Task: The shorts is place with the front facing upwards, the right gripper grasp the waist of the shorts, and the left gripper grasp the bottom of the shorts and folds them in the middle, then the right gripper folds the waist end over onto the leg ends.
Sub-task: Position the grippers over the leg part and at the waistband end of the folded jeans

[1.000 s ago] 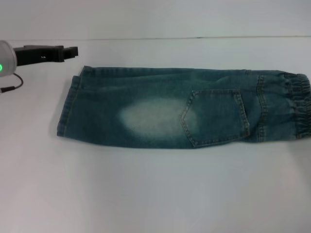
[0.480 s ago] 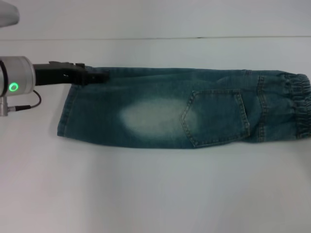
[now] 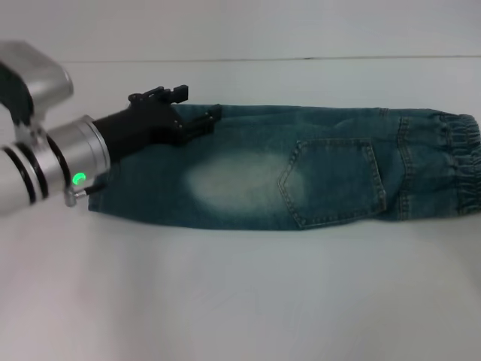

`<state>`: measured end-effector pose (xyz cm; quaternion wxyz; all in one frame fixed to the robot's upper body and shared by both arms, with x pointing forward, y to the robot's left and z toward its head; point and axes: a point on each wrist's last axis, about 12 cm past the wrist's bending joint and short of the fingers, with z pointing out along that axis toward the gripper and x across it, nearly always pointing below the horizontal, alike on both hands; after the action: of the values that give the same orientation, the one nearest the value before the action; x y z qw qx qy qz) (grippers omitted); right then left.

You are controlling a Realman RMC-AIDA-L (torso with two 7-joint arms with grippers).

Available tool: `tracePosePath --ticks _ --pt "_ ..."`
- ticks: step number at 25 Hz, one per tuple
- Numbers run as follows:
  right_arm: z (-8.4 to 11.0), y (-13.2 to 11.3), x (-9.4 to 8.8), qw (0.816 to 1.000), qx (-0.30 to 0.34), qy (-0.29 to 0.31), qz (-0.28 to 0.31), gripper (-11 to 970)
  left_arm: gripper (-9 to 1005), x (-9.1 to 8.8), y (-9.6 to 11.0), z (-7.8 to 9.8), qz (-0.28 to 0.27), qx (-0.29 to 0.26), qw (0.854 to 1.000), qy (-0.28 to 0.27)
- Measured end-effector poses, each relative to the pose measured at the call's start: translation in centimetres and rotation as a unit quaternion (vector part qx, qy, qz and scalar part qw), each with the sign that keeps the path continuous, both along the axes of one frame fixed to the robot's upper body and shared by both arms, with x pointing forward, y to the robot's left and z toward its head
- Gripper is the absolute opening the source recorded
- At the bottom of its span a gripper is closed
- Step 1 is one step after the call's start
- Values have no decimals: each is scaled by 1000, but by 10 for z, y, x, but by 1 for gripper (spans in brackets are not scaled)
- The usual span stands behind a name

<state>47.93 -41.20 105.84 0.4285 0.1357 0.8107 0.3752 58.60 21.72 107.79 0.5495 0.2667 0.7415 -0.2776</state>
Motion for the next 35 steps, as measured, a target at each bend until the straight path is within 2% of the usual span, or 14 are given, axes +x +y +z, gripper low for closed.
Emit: tracePosePath --ticks 2,5,14,18,28,35 --pt "0 0 0 1000 -3 1 1 903 787 -6 -4 -13 8 3 999 -41" --pt "0 -1 2 1000 -9 1 -4 902 680 -11 -7 -24 32 5 996 -80" --pt "-2 14 32 998 -59 13 11 897 263 -17 -11 -38 53 21 994 -97" --pt "-1 20 43 997 -76 14 22 895 190 -18 -14 -40 48 22 994 -96" --pt "1 22 54 995 -93 17 24 893 1 -20 -15 -42 47 21 995 -89" --pt "4 35 64 994 -92 23 50 891 1 -20 -15 -44 48 19 995 -85"
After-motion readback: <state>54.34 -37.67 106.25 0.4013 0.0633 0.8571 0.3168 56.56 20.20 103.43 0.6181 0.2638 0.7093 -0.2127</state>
